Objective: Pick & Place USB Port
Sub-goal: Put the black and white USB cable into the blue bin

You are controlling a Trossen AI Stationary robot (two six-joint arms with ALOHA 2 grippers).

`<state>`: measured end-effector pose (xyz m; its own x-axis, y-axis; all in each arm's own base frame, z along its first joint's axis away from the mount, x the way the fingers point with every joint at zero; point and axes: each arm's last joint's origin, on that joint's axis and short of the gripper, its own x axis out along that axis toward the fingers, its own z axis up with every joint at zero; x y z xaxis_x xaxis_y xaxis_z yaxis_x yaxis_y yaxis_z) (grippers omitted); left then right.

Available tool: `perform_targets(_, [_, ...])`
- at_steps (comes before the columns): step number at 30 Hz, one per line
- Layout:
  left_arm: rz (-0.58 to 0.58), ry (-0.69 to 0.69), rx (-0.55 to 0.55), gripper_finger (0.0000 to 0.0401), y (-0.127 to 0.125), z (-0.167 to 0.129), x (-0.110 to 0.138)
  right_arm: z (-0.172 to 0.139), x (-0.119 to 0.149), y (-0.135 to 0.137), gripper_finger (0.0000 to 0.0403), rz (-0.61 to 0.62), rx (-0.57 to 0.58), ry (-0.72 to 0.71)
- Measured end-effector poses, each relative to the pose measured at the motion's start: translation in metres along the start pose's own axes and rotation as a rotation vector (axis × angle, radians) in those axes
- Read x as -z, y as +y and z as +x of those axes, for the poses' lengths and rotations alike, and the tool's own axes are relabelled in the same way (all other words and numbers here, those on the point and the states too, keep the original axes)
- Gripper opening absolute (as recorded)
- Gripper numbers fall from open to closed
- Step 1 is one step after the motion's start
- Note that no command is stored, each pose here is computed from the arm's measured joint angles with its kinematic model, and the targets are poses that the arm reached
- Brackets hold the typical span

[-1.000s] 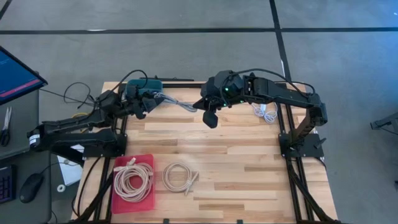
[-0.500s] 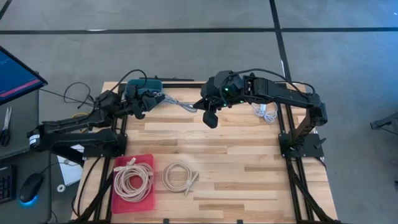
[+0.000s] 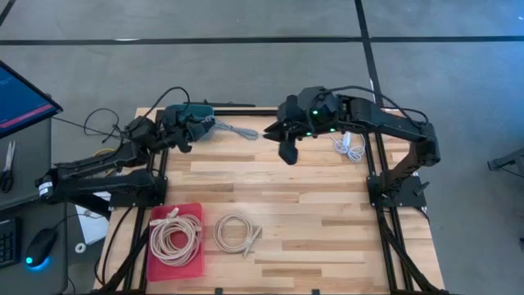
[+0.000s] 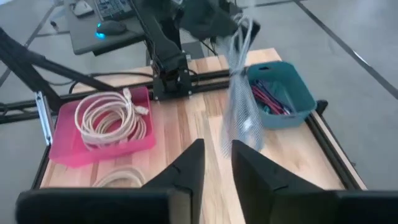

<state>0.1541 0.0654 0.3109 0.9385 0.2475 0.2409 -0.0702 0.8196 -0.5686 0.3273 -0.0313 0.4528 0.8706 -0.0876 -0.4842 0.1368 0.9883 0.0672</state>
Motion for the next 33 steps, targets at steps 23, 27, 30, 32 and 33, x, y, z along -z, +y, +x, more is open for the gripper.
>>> perform_targets(23, [0.041, 0.06, -0.716, 0.0042, 0.062, -0.066, -0.016, -0.075, 0.015, 0.018, 0.0091, -0.004, 0.312, 0.039])
perform_targets(27, [0.027, 0.047, -0.827, 0.0042, 0.071, -0.072, -0.017, -0.08, 0.021, 0.021, 0.0091, -0.004, 0.352, 0.073])
perform_targets(30, [0.016, 0.055, -0.925, 0.0042, 0.077, -0.078, -0.015, -0.083, 0.024, 0.025, 0.0091, -0.002, 0.359, 0.088])
perform_targets(32, [0.02, 0.082, -0.981, 0.0042, 0.081, -0.081, -0.013, -0.084, 0.024, 0.026, 0.0091, -0.004, 0.365, 0.084])
perform_targets(33, [0.021, 0.099, -1.009, 0.0042, 0.083, -0.083, -0.012, -0.085, 0.024, 0.027, 0.0091, -0.006, 0.364, 0.082])
